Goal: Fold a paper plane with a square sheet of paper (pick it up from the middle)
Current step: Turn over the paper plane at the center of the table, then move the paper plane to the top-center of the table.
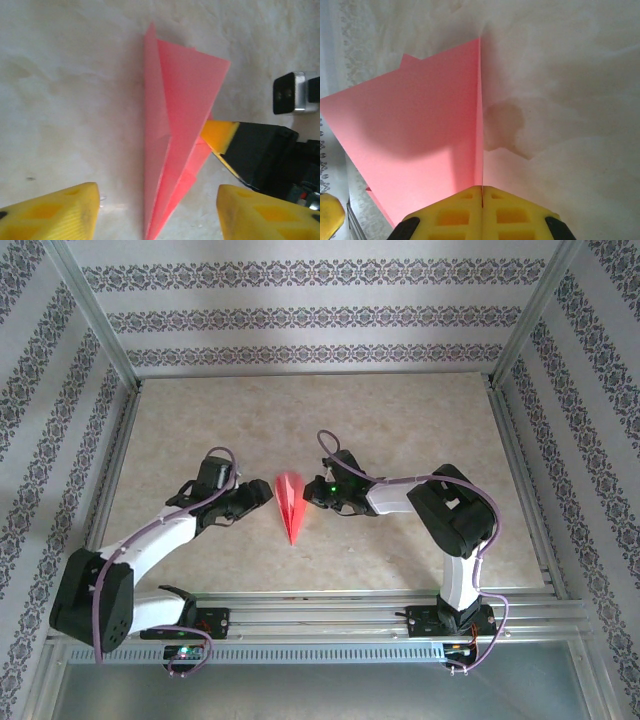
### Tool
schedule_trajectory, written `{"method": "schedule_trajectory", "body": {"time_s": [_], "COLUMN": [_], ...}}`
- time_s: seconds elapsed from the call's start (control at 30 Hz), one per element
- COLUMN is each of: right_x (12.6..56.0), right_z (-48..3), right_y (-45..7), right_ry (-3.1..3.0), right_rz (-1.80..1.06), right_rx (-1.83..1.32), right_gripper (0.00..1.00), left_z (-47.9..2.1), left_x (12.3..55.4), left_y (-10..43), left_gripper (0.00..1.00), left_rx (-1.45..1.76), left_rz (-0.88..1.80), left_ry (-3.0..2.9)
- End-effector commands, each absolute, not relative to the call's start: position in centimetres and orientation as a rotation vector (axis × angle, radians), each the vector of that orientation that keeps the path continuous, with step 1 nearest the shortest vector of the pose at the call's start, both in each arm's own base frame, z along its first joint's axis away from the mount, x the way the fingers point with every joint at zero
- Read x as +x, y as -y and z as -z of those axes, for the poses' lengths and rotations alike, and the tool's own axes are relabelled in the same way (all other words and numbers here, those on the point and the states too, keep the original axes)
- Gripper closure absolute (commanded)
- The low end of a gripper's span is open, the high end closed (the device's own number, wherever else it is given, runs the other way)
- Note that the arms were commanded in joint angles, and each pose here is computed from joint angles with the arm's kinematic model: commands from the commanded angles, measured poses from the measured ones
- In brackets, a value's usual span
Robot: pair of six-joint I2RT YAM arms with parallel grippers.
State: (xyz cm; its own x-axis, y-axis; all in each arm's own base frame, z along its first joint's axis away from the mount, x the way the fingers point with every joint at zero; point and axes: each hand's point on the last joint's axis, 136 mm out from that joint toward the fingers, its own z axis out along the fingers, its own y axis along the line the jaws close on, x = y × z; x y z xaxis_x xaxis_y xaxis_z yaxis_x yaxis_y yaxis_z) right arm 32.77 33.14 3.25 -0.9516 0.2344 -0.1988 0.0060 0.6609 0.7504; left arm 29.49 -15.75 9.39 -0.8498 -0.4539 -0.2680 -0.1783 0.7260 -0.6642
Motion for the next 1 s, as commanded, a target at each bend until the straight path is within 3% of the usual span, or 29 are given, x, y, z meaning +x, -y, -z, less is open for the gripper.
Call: {"method": "schedule_trajectory", "body": {"time_s": [0.0, 0.27, 0.5, 0.7, 0.97], "right_x": [33.1, 33.0, 32.9, 32.8, 32.7], "right_z": [-4.4, -4.0, -3.7, -3.2, -2.4], "right_y": [-33.1, -32.8, -32.8, -32.4, -31.4], "right_ry": [-2.560, -2.570, -2.581, -2.593, -2.609], "right_rz": [-1.215, -1.207, -1.206, -1.190, -1.166], "right_rx": [0.185, 0.192, 0.205, 0.232, 0.274], "right_gripper": [0.97, 0.96, 0.96, 0.96, 0.96], "left_z": [-11.4, -11.0, -8.7, -6.6, -4.8], "left_x": [31.0, 32.3, 32.9, 32.9, 32.8], "left_y": [18.3, 21.7, 22.5, 19.9, 20.2], "left_gripper": [0.43, 0.53, 0.52, 0.49, 0.42], "left_rx": [-0.417, -0.349, -0.372, -0.478, -0.510], "left_rz": [1.001, 1.077, 1.036, 0.808, 0.819], "left_ry": [-2.456, -2.483, -2.546, -2.606, -2.632]}}
